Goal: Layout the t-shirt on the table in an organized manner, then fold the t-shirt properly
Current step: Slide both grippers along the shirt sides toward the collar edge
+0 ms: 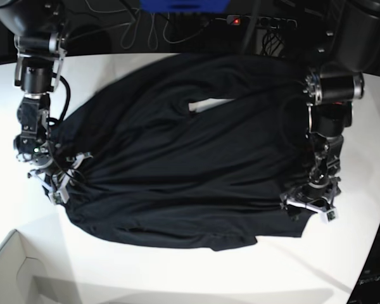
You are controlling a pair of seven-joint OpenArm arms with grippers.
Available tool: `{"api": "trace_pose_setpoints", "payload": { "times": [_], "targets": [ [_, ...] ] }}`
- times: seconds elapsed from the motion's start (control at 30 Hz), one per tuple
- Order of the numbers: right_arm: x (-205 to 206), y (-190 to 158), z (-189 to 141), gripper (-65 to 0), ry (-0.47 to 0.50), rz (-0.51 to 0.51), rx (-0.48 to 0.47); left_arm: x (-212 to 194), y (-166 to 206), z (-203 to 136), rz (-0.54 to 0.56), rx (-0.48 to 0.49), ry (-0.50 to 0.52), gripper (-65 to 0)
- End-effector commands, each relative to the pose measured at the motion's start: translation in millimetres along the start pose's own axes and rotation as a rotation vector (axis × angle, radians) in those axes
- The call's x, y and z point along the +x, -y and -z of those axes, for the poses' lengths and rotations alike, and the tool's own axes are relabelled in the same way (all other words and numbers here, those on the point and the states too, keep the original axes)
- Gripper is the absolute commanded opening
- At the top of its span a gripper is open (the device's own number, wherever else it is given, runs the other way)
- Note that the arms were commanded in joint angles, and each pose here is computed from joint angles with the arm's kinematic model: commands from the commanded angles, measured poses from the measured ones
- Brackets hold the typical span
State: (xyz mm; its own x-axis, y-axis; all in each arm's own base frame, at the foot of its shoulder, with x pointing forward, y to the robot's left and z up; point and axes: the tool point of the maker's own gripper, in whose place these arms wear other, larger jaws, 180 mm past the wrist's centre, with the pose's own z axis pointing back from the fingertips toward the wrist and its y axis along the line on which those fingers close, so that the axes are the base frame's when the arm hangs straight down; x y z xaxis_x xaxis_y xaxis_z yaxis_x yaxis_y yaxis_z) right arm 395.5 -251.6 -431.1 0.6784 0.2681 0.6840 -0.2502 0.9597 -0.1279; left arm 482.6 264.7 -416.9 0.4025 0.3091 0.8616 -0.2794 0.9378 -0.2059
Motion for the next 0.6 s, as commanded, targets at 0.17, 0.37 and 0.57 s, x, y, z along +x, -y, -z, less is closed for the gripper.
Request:
{"api": "trace_pose_setpoints", "payload": {
  "times": [0.17, 0.37, 0.57],
  "targets": [
    [13.0, 31.7, 0.8, -61.9, -0.03, -0.022, -0.056, 44.4, 7.3, 5.6, 0.092, -0.005, 0.124, -12.9],
    [36.2, 36.7, -7.8, -61.8, 0.031, -0.045, -0.081, 79.7, 17.2, 10.0, 0.079, -0.016, 0.179, -12.9],
    [67.8, 28.1, -30.9, -61.8, 0.139, -0.114, -0.114, 108.2, 28.0, 12.2, 0.065, -0.031, 0.224, -12.9]
  ]
}}
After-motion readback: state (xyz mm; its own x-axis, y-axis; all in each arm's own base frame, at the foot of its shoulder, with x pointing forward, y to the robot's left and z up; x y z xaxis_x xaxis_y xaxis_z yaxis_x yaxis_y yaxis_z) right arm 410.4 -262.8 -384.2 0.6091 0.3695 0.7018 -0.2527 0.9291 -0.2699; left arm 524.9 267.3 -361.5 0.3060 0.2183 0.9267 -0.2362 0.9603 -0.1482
